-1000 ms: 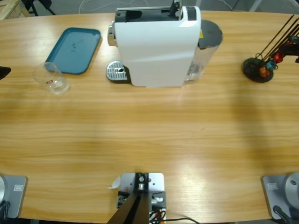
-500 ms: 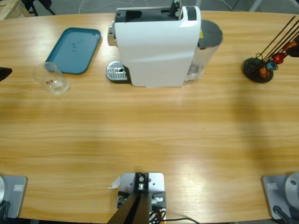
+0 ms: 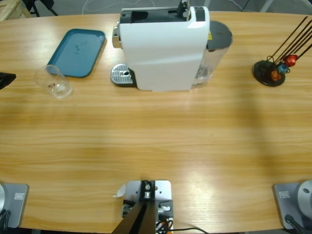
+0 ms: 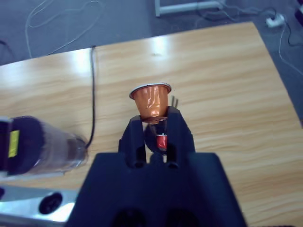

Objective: Pour coffee

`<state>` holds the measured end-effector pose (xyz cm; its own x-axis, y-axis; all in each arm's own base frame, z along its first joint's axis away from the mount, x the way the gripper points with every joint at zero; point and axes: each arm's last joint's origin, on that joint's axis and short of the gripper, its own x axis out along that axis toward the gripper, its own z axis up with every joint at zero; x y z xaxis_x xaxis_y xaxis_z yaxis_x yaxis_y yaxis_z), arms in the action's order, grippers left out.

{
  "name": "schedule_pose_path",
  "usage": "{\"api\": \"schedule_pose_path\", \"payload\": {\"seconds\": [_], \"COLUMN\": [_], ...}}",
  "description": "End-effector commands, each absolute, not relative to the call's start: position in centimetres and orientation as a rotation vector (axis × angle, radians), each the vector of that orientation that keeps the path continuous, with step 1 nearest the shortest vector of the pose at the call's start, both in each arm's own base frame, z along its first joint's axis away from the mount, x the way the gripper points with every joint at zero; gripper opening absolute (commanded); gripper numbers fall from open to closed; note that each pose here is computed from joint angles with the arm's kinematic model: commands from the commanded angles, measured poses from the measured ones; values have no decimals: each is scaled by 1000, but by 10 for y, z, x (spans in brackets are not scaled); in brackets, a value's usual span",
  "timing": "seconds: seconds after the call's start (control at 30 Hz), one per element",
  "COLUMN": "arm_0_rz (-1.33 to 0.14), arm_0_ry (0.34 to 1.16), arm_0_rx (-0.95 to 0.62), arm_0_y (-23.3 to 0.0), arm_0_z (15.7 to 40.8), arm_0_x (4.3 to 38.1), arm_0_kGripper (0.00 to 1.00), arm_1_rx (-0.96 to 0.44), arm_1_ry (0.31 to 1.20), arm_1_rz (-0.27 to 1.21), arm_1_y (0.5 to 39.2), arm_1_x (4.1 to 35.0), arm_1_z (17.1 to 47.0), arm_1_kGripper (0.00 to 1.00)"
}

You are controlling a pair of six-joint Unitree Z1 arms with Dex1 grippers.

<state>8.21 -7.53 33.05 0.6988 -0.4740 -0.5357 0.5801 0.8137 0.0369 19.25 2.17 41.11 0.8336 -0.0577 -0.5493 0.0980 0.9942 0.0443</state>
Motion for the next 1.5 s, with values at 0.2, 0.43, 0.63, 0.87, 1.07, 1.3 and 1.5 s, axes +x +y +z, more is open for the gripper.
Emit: {"api": "schedule_pose_path", "payload": {"seconds": [0.2, 0.43, 0.63, 0.87, 1.07, 1.3, 1.5], "arm_0_rz": [-631, -651, -649, -653, -659, -659, -658], "arm_0_ry": [557, 518, 526, 536, 543, 545, 545], "arm_0_rx": [271, 339, 343, 348, 352, 353, 353], "arm_0_y": [-88, -89, -91, -93, -95, -95, -96], "arm_0_z": [308, 297, 295, 294, 292, 291, 291], "arm_0_x": [87, 89, 90, 91, 92, 93, 93], "arm_0_kGripper": [784, 784, 784, 784, 784, 784, 784], "arm_1_rx": [-583, -732, -820, -836, -859, -871, -882], "arm_1_ry": [679, 579, 526, 473, 476, 499, 511], "arm_1_rz": [826, 986, 1057, 1055, 1016, 1008, 1041], "arm_1_y": [140, 211, 267, 293, 293, 299, 314], "arm_1_x": [120, 150, 187, 235, 271, 292, 293], "arm_1_z": [398, 405, 406, 413, 411, 398, 387], "arm_1_kGripper": [0, 0, 0, 0, 0, 0, 0]}}
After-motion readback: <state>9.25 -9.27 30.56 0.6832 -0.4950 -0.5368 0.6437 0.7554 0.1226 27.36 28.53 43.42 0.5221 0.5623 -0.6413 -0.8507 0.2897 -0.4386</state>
